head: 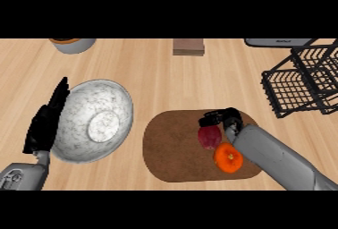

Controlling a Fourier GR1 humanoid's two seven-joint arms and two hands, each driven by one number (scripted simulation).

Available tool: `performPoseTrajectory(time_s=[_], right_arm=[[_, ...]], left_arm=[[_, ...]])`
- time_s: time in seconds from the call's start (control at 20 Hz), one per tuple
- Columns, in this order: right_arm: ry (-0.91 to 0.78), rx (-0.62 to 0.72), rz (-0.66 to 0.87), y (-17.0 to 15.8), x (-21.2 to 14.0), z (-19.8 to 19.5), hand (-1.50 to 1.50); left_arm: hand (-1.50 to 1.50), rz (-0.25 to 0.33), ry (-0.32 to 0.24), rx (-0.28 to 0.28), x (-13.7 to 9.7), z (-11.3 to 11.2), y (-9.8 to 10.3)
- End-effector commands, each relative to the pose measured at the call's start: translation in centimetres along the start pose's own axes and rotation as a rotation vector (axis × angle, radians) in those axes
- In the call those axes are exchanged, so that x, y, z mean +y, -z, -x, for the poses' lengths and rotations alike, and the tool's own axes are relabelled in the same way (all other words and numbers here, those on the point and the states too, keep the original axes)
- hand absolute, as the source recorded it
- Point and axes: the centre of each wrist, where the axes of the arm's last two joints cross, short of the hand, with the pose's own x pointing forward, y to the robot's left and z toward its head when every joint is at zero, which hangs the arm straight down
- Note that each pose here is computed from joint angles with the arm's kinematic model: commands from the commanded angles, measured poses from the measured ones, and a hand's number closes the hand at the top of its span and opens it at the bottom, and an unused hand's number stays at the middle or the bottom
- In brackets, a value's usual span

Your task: Pick the pear from the cutting board and place it in the tiered basket

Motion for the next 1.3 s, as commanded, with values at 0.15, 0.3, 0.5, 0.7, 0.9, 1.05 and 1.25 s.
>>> performPoseTrajectory(time_s=[0.15,0.3,0.5,0.7,0.9,1.05,1.25], right_arm=[[0.051,0.027,-0.052,-0.2,-0.2,-1.4,1.5],[-0.232,-0.274,-0.013,-2.3,2.5,1.0,1.5],[-0.731,-0.696,0.052,-3.3,4.9,4.4,1.5],[-0.789,-0.933,0.079,-5.0,4.3,6.0,1.5],[-0.516,-1.109,0.175,-7.2,0.3,5.3,1.5],[-0.423,-1.238,0.304,-9.1,-3.1,3.6,1.5],[-0.316,-1.331,0.417,-13.0,-6.5,2.3,1.5]], left_arm=[[0.0,-0.004,0.009,0.009,0.2,0.0,1.1],[0.0,-0.001,0.006,0.003,2.7,-0.4,1.1],[0.0,0.03,0.001,-0.005,-0.1,-0.8,0.9],[0.0,-0.012,0.006,0.036,1.0,0.4,0.5],[0.0,-0.02,0.007,0.045,0.6,1.0,-0.7],[0.0,-0.053,-0.004,0.039,1.6,0.1,0.3],[0.0,-0.06,0.011,0.029,2.2,0.1,-0.4]])
